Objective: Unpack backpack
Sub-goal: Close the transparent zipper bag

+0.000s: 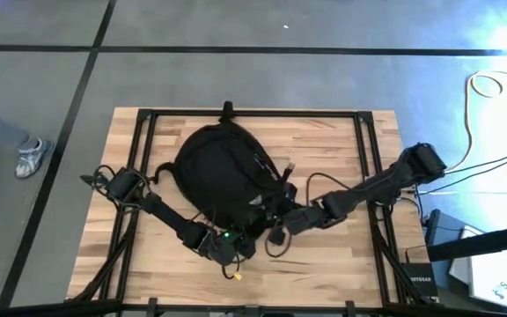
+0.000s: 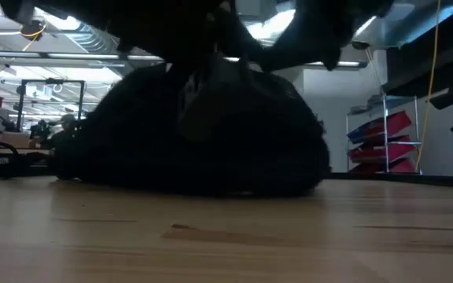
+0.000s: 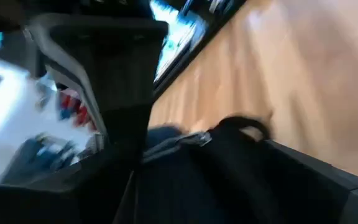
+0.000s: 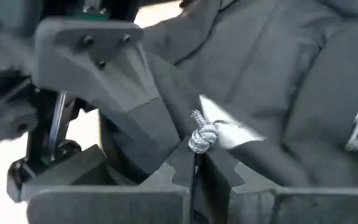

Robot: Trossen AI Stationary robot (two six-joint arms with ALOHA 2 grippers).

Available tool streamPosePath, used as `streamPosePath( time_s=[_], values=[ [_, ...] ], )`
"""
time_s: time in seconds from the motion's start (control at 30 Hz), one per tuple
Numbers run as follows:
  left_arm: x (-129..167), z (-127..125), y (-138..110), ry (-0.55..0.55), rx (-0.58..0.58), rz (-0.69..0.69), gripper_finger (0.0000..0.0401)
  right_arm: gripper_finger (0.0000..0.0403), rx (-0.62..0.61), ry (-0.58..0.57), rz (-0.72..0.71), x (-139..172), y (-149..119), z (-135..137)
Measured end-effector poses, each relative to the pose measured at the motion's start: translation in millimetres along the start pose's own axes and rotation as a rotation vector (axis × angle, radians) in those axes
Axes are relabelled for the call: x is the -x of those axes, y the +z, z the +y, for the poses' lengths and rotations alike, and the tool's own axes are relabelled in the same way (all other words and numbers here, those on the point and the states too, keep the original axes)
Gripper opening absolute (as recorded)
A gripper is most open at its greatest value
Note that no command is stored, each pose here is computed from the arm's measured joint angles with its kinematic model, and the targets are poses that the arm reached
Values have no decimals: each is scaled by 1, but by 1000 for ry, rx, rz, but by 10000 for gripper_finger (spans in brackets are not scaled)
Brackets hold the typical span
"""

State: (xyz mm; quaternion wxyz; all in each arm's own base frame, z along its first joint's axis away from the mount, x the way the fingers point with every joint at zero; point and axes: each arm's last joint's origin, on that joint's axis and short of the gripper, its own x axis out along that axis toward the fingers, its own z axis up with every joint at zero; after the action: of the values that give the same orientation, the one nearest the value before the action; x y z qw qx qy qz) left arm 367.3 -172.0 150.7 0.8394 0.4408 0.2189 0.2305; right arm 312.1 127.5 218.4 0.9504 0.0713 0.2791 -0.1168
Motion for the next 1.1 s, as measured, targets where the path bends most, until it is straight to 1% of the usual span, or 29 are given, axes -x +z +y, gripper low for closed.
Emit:
streamPosePath(
  time_s=[0.1,0.2,0.3,0.43,0.57,0.67,0.73,0.8,0.93,0.97,1.0,1.1],
  values=[
    [2,-1,-2,37,-43,49,336,0,40,-6,-4,-1,9,5],
    [7,-4,-3,53,-60,65,335,0,34,1,-17,2,14,8],
    [10,-6,-6,75,-72,95,330,0,33,34,-12,3,14,11],
    [9,-10,-19,99,-125,177,301,0,25,35,-9,2,14,10],
    [4,-10,-30,102,-73,227,268,0,35,37,-2,4,11,12],
    [7,-12,-31,97,-76,225,232,0,25,36,-6,3,12,11],
    [9,-13,-30,92,-90,219,198,0,28,39,-5,4,12,12],
    [12,-13,-29,84,-96,211,153,0,29,38,-3,4,12,12],
    [19,-16,-26,55,-100,187,46,0,34,21,25,4,9,10],
    [21,-16,-25,48,-97,178,25,0,36,20,29,4,8,10],
    [24,-15,-23,40,-91,169,15,0,36,19,30,4,7,10],
    [32,-8,-17,17,-44,143,9,0,28,3,61,4,3,7]
  ],
)
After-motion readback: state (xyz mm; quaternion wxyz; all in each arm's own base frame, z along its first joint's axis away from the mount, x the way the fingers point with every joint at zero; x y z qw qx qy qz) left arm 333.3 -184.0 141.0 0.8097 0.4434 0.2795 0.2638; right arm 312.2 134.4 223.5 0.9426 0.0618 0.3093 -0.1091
